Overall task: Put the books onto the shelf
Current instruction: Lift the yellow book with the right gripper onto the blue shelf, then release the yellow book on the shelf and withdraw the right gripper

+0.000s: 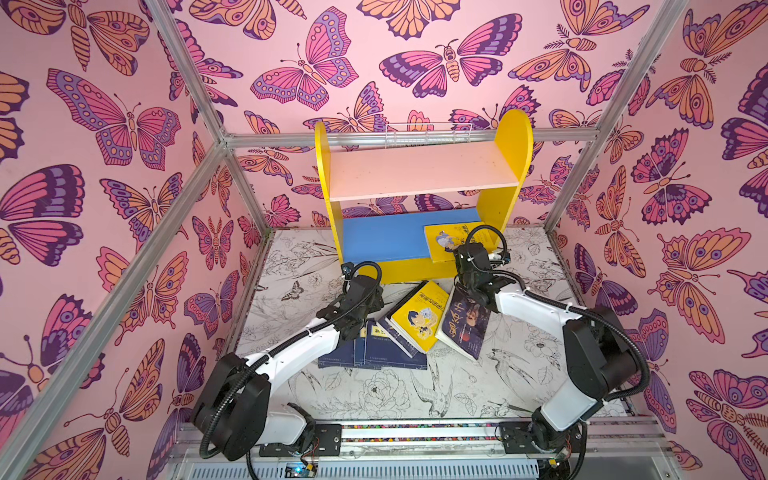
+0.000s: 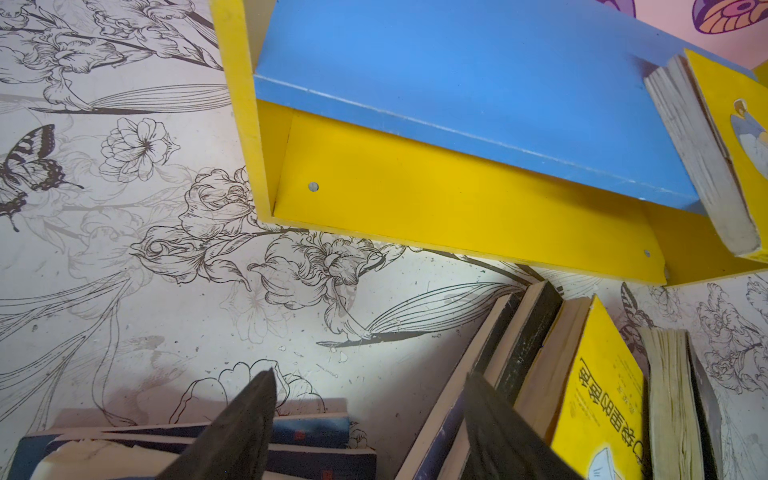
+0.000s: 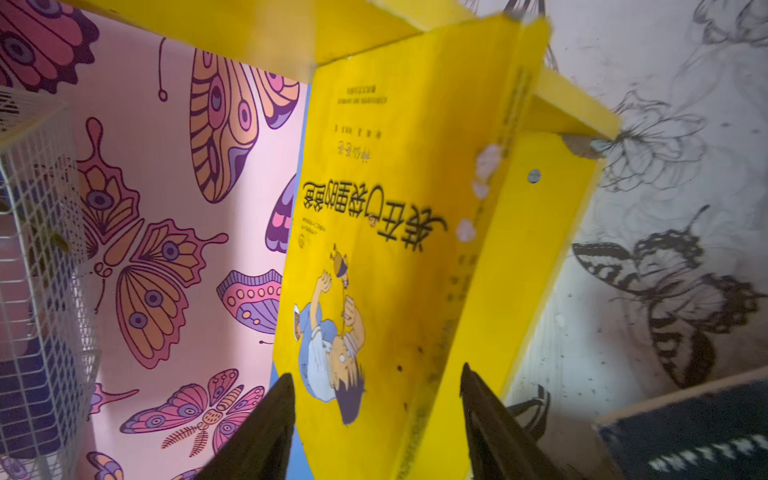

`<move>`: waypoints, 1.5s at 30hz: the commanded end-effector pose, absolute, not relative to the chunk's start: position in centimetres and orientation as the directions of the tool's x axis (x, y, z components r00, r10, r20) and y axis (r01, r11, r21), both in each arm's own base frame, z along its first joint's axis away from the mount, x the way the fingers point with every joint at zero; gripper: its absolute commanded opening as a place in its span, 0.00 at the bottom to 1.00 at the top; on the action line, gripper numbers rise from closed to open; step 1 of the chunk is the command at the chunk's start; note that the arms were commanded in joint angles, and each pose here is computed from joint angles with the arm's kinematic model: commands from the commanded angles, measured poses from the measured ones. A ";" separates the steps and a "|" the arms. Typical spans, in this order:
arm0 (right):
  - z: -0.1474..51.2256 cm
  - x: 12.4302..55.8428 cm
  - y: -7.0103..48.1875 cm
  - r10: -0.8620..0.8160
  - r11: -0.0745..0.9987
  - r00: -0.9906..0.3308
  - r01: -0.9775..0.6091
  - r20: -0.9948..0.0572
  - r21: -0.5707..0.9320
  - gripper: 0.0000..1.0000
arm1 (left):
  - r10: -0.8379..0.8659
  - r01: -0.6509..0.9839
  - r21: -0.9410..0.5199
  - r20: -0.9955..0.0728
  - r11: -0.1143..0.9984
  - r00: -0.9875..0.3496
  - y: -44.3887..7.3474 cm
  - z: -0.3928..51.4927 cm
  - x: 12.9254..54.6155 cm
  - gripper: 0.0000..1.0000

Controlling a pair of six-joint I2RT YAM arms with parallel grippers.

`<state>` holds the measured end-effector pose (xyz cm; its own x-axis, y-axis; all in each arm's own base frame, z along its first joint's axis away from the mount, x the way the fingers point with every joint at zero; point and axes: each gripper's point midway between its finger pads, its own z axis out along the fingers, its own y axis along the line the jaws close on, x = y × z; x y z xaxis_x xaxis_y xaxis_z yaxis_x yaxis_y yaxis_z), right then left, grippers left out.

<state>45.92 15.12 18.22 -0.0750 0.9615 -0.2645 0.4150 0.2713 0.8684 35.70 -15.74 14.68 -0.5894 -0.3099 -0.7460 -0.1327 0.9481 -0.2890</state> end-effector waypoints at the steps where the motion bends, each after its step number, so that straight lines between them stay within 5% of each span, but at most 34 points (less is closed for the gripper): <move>1: 19.8 44.7 14.3 0.929 0.371 -0.158 0.366 -0.335 0.854 0.64 | -0.286 -0.132 -0.262 -0.731 0.956 -0.619 -15.7 13.6 35.3 0.74; 16: 17.2 43.8 17.0 0.763 0.591 -0.539 0.358 -0.357 0.723 0.45 | -0.240 -0.073 -0.263 -0.687 0.962 -0.685 -17.7 12.1 35.8 0.83; 45: 17.8 50.7 17.5 0.789 0.569 -0.491 0.354 -0.370 0.742 0.39 | -0.203 -0.041 -0.251 -0.665 0.967 -0.718 -18.5 11.5 35.7 0.84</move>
